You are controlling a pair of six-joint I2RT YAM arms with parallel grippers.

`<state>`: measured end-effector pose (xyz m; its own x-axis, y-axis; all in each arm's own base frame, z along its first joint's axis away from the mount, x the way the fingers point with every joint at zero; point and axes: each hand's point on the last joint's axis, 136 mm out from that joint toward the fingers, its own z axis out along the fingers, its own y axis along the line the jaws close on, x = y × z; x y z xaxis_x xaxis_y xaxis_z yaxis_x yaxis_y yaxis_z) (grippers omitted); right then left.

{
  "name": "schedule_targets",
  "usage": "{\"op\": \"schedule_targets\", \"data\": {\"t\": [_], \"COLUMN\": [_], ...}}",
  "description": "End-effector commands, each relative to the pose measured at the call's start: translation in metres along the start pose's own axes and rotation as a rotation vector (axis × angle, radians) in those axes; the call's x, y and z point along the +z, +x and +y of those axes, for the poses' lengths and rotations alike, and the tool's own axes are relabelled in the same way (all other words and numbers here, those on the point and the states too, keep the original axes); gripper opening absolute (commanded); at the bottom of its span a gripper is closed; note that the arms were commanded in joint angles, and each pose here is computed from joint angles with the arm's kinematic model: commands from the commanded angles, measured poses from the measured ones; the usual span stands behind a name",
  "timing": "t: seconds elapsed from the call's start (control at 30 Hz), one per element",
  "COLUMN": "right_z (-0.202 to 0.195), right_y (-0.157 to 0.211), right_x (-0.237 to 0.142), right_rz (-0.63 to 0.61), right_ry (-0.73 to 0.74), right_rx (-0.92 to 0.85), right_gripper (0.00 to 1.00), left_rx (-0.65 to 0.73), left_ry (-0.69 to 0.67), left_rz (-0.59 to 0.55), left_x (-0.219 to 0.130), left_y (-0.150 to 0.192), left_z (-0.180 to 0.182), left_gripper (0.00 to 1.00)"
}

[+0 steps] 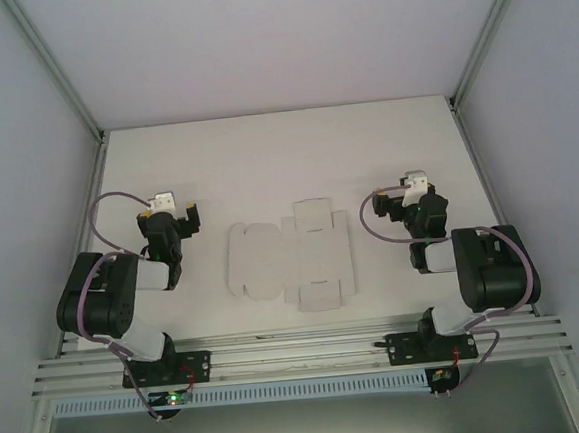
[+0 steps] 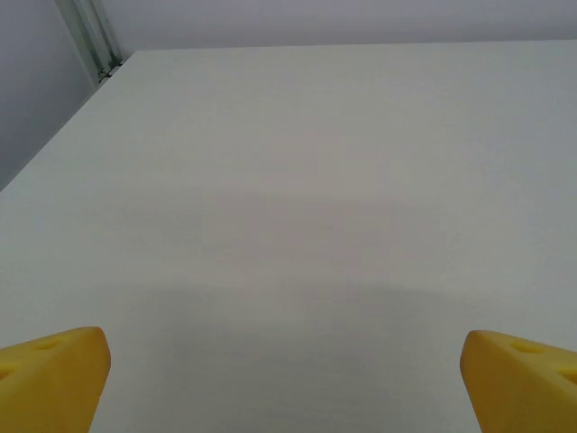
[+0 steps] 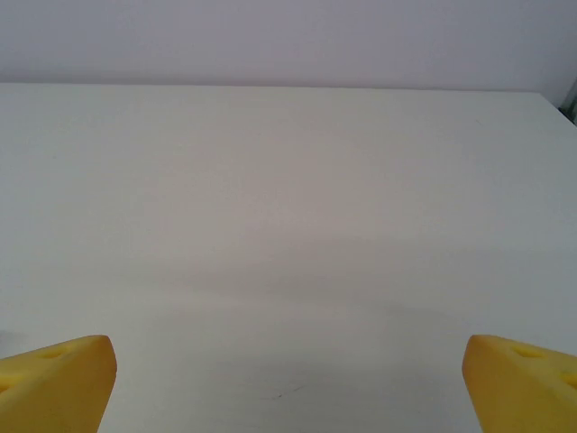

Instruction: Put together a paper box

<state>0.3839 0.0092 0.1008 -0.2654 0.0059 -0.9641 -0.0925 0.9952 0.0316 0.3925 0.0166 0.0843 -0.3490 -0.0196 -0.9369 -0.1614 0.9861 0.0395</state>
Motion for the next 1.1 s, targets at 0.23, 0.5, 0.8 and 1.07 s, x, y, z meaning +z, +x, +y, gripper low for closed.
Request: {"op": "schedule_targets", "data": {"t": [0.23,0.5,0.8,1.07], "right_z": [0.0005,-0.0001,-0.0004,-0.0039], "right_y": [-0.0153,-0.0161,-0.0159,-0.017], "right_x": [0.0019,0.0019,0.0023,0.0025], "right_rz": [-0.042,-0.045,-0.042,-0.038], "right_ry": [0.011,0.013,0.014,0.034], "right_rx": [-0.005,-0.004,-0.004,0.003], "right_gripper": [0.98,0.98,0.98,0.98], "left_rx": [-0.019,-0.02,-0.032,-0.034], "left_ry": [-0.009,-0.008,0.013,0.022], "left_rz": [-0.012,-0.009,0.002,0.01], "left_x": [-0.0003,-0.0001,0.0015,0.0011], "left_y": [-0.0061,-0.0057,-0.0053,-0.0093], "left_z": [0.0041,0.0039,0.0041,0.0041], "left_gripper": [1.0,1.0,1.0,1.0]}}
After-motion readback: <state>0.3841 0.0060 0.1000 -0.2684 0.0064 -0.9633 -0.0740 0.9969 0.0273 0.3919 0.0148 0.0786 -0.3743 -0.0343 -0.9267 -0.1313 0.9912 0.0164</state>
